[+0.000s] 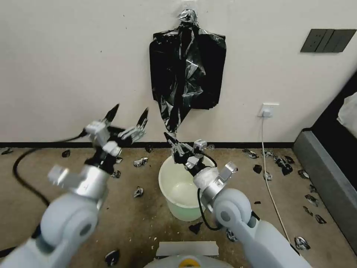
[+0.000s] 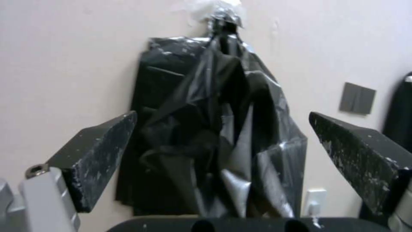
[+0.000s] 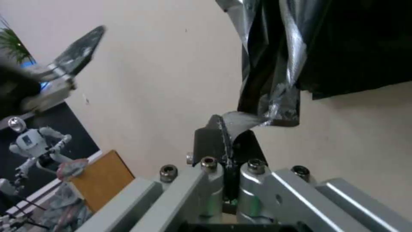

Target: Place a trash bag onto the trash bin.

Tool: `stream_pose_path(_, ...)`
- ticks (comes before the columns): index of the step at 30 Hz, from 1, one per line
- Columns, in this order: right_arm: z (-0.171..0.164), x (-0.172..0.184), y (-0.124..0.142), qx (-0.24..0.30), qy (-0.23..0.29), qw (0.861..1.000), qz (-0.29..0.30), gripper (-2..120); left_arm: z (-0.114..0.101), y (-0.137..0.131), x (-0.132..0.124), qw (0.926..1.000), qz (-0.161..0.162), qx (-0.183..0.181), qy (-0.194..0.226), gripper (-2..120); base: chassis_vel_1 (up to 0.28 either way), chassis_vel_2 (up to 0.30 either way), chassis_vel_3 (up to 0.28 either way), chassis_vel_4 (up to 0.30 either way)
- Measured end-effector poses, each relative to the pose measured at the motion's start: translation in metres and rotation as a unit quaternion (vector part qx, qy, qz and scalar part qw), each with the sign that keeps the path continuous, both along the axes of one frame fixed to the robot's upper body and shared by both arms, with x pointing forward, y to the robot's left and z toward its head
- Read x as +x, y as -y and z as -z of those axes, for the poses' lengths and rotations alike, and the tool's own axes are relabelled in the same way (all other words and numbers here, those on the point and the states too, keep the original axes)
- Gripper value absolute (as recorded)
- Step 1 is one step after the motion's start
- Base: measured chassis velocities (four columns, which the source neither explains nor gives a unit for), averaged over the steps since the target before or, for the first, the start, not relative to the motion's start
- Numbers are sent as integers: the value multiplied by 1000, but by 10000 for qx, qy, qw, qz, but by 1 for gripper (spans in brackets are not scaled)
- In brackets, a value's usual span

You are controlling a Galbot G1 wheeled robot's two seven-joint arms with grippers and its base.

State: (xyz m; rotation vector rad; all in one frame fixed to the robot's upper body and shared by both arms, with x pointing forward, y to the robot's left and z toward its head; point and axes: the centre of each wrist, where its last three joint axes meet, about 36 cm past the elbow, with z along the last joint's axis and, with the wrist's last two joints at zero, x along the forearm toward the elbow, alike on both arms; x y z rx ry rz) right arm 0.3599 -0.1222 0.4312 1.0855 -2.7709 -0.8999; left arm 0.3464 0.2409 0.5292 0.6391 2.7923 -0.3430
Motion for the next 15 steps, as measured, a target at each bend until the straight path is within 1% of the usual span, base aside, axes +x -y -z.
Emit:
stream_pose_path(2,-2,0,3,3,18,10000,20,0,1,9,19,9999,121,109,-51,100,0,0,0,0)
stream_pose_path(3,-2,0,3,3,18,10000,20,0,1,9,19,9999,121,109,-51,100,0,0,0,0)
stream_pose_path(6,-4,0,5,18,33,10000,48,0,10,15,44,9990,178,275,-291,100,0,0,0,0)
stream_pose_path(7,-4,0,5,18,33,10000,48,0,10,15,44,9990,178,275,-291,100,0,0,0,0)
stream_pose_path(9,-5,1,5,21,40,10000,59,0,15,19,58,9982,225,321,-455,100,0,0,0,0)
stream_pose_path(10,-5,1,5,21,40,10000,59,0,15,19,58,9982,225,321,-455,100,0,0,0,0)
stream_pose_path(12,-5,2,6,24,50,10000,76,0,17,24,69,9976,259,325,-557,100,0,0,0,0)
stream_pose_path(15,-5,2,7,28,44,9999,94,0,15,31,77,9970,344,308,-621,100,0,0,0,0)
